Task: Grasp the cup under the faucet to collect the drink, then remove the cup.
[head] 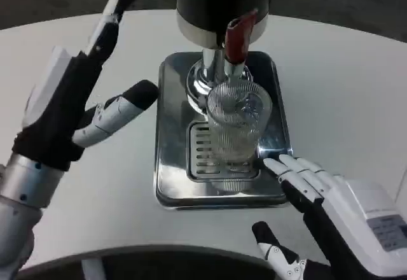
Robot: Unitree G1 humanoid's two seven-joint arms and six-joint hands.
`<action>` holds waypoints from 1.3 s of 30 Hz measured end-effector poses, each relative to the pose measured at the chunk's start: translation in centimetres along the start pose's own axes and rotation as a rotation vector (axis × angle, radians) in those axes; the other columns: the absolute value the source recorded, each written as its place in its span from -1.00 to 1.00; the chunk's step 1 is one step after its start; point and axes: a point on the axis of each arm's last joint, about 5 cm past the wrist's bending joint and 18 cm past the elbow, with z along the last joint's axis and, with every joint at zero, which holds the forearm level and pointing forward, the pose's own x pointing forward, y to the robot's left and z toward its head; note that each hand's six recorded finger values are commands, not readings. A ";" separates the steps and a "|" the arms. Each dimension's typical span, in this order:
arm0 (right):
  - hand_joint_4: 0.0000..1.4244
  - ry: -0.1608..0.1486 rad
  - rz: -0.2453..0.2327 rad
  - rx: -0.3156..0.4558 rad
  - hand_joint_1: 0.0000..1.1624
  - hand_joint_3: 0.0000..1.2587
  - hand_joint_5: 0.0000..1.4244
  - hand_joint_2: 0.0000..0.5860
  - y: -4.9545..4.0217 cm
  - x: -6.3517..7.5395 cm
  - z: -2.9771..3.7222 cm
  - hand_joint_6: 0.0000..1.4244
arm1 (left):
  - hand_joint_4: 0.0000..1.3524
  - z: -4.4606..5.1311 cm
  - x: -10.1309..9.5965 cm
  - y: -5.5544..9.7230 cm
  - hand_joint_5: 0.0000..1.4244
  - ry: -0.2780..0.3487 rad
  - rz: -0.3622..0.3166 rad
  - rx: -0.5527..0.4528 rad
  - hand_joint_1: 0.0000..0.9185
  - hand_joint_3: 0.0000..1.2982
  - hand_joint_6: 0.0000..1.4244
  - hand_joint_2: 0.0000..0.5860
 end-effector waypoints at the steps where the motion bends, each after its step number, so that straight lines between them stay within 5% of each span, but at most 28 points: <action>1: -0.85 0.002 0.006 -0.001 -0.36 -0.75 -0.81 0.62 0.11 0.0 0.00 -0.72 | -1.00 0.34 0.4 0.4 -1.00 -0.020 -0.006 -0.014 -1.00 -1.00 -1.00 -0.43; 7: -0.85 0.020 0.013 -0.017 -0.36 -0.75 -0.81 0.62 0.48 0.1 -0.06 -0.72 | -1.00 1.63 2.8 1.7 -1.00 -0.103 -0.052 -0.097 -1.00 -1.00 -1.00 -0.44; 13: -0.85 0.030 -0.018 -0.016 -0.36 -0.75 -0.81 0.62 0.65 0.8 0.10 -0.72 | -1.00 2.25 5.6 2.2 -1.00 -0.179 -0.207 -0.171 -1.00 -1.00 -1.00 -0.56; 19: -0.85 0.045 -0.024 -0.008 -0.36 -0.75 -0.81 0.62 0.68 0.9 0.13 -0.72 | -1.00 1.11 6.7 0.7 -1.00 -0.136 -0.336 -0.268 -1.00 -1.00 -1.00 -0.58; 28: -0.85 0.069 -0.034 0.004 -0.37 -0.74 -0.81 0.57 0.70 0.6 0.22 -0.72 | -1.00 0.69 8.4 -0.9 -1.00 -0.118 -0.449 -0.297 -1.00 -1.00 -1.00 -0.59; 39: -0.84 0.074 -0.053 0.005 -0.38 -0.74 -0.81 0.56 0.47 0.4 0.36 -0.70 | -1.00 0.67 8.7 -1.2 -0.93 -0.125 -0.466 -0.292 -1.00 -1.00 -0.95 -0.59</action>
